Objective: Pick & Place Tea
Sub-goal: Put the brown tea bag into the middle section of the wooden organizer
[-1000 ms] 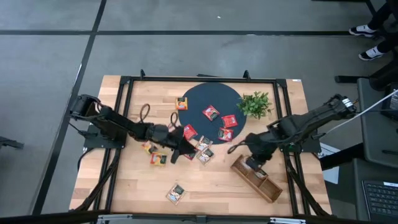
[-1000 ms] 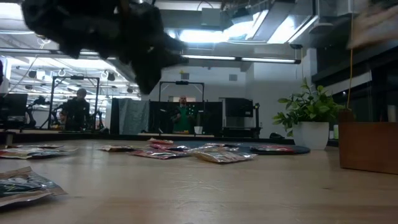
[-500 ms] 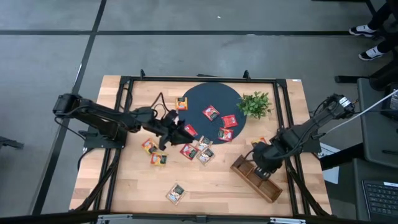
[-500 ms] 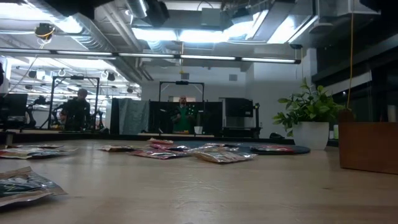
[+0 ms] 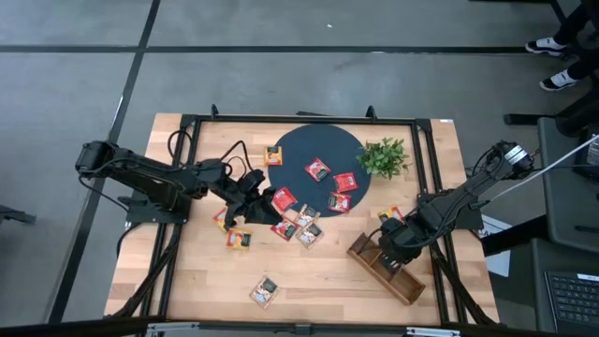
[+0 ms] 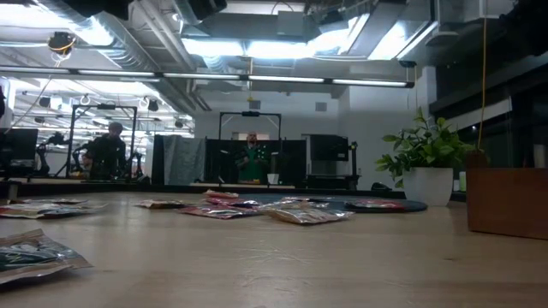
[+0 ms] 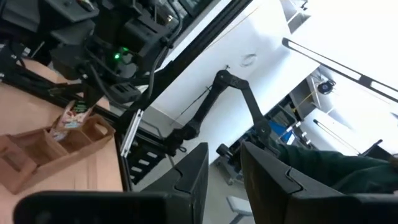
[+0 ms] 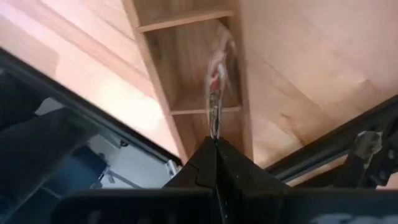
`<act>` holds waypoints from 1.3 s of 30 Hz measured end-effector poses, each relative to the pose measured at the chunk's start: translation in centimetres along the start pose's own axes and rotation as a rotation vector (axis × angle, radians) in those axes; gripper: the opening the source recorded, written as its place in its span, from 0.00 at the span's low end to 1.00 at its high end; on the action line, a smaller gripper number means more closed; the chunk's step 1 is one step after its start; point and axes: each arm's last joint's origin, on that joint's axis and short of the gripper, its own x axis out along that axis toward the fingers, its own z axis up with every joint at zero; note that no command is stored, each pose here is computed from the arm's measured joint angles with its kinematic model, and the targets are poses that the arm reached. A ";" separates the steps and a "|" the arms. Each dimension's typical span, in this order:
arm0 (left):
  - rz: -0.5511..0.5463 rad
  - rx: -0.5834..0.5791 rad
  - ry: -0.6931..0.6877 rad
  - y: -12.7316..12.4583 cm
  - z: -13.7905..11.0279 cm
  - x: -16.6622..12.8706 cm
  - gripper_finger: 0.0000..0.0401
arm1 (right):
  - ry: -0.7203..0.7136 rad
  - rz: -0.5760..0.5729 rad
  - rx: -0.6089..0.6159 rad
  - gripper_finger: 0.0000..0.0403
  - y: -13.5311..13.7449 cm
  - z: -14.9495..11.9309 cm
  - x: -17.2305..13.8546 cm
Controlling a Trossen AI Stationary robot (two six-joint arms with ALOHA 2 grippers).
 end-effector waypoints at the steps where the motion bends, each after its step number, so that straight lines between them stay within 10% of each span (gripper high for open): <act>1: 0.001 0.001 0.001 0.0 0.0 0.0 0.23 | 0.000 -0.010 -0.009 0.00 -0.1 0.0 0.0; 20: 0.035 -0.043 0.023 0.3 -0.3 0.0 0.23 | -0.003 -0.056 -0.165 0.02 -0.5 -0.4 0.1; 39: 0.076 -0.053 -0.007 0.5 -0.3 0.0 0.23 | -0.069 0.010 -0.194 0.31 0.2 -0.4 0.2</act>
